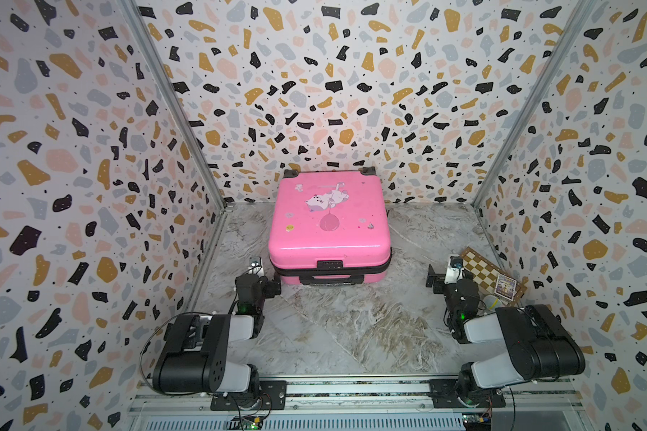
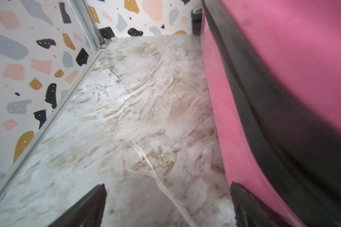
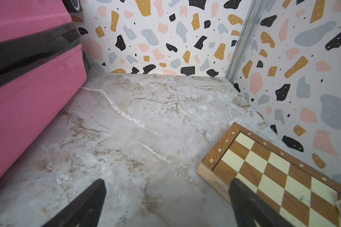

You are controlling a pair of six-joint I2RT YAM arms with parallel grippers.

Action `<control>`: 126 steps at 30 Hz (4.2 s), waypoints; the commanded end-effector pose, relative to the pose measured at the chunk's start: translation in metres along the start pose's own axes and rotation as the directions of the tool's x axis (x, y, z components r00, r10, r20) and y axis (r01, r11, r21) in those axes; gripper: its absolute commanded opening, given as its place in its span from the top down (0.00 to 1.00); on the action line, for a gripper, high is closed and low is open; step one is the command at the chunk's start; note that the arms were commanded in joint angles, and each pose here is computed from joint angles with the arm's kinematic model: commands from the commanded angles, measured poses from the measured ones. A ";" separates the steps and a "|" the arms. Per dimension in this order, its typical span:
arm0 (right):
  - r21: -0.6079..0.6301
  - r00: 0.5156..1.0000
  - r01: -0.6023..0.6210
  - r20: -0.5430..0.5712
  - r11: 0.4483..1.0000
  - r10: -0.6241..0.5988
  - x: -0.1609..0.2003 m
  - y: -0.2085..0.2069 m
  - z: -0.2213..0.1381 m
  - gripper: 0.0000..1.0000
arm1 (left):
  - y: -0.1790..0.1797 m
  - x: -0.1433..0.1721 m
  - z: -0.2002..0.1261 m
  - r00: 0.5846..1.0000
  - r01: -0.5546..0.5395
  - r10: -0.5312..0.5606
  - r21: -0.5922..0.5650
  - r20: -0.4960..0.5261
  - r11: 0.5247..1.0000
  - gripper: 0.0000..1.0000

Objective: Open the suitcase zippers
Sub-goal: Adjust the suitcase at the center of the board, then unzip the zipper on the suitcase.

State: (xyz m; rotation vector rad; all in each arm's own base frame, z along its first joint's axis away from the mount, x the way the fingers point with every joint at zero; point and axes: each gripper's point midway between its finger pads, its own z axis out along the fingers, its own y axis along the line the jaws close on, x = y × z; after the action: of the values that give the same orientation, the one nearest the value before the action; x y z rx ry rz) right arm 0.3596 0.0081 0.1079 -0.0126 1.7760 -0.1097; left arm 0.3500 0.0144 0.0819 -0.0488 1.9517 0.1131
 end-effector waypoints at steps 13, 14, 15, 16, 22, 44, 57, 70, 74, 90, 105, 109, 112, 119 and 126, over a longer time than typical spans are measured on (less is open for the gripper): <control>-0.237 0.969 -0.240 0.006 0.941 0.249 -0.111 0.036 -0.023 0.00 | 0.021 -0.127 -0.093 0.860 0.423 -0.416 0.044 0.296 0.905 0.01; -0.267 0.964 -0.264 -0.034 0.927 0.265 -0.117 0.042 -0.024 0.00 | 0.013 -0.133 -0.097 0.850 0.444 -0.452 0.095 0.269 0.891 0.01; -0.292 0.961 -0.274 -0.056 0.916 0.269 -0.122 0.047 -0.025 0.00 | 0.004 -0.139 -0.101 0.848 0.450 -0.473 0.147 0.238 0.881 0.01; -0.311 0.958 -0.287 -0.073 0.906 0.279 -0.126 0.051 -0.026 0.00 | -0.007 -0.144 -0.106 0.850 0.457 -0.492 0.205 0.186 0.866 0.01; -0.319 0.880 -0.474 -0.156 0.821 0.448 -0.143 0.039 -0.030 0.00 | -0.057 -0.147 -0.138 0.910 0.357 -0.412 0.409 0.052 0.840 0.01; -0.844 0.966 -0.247 -0.254 0.477 0.050 -0.163 0.247 -0.077 0.02 | -0.075 -0.138 -0.138 0.831 0.459 -0.555 0.518 0.036 0.722 0.01; -0.735 0.915 -0.393 -0.371 0.553 0.157 -0.155 0.204 -0.046 0.02 | -0.109 -0.135 -0.136 0.876 0.389 -0.481 0.629 -0.027 0.673 0.01; -0.964 0.967 -0.224 -0.239 0.142 -0.093 -0.151 0.309 -0.147 0.02 | -0.115 -0.139 -0.150 0.908 0.307 -0.418 0.626 0.034 0.717 0.01; -0.978 0.964 -0.188 -0.202 0.089 -0.176 -0.140 0.340 -0.169 0.03 | -0.108 -0.140 -0.156 0.902 0.300 -0.427 0.612 0.068 0.732 0.01; -0.977 0.985 -0.003 -0.039 0.212 -0.168 -0.062 0.299 -0.161 0.32 | -0.110 -0.134 -0.148 0.910 0.298 -0.411 0.602 0.055 0.741 0.01; -0.992 0.992 -0.046 -0.059 0.119 -0.108 -0.036 0.330 -0.142 0.47 | -0.117 -0.128 -0.139 0.917 0.303 -0.398 0.606 0.025 0.736 0.01; -0.989 0.991 -0.069 -0.083 0.132 -0.104 -0.032 0.333 -0.131 0.49 | -0.118 -0.126 -0.136 0.918 0.305 -0.395 0.607 0.016 0.734 0.01; -0.987 0.991 -0.079 -0.094 0.141 -0.100 -0.031 0.334 -0.124 0.49 | -0.119 -0.126 -0.136 0.919 0.305 -0.395 0.610 0.014 0.732 0.01; -0.987 0.988 -0.099 -0.112 0.125 -0.105 -0.028 0.340 -0.121 0.50 | -0.119 -0.127 -0.136 0.918 0.304 -0.396 0.609 0.017 0.732 0.01; -0.988 0.988 -0.098 -0.111 0.119 -0.108 -0.028 0.340 -0.123 0.51 | -0.119 -0.126 -0.136 0.918 0.305 -0.396 0.610 0.015 0.731 0.01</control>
State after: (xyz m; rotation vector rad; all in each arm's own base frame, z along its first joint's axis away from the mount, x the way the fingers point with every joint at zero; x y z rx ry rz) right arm 0.2607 0.3520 0.1158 -1.0543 1.7165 1.1904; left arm 0.2831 -0.1147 0.2531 -0.0161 1.6862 -0.7284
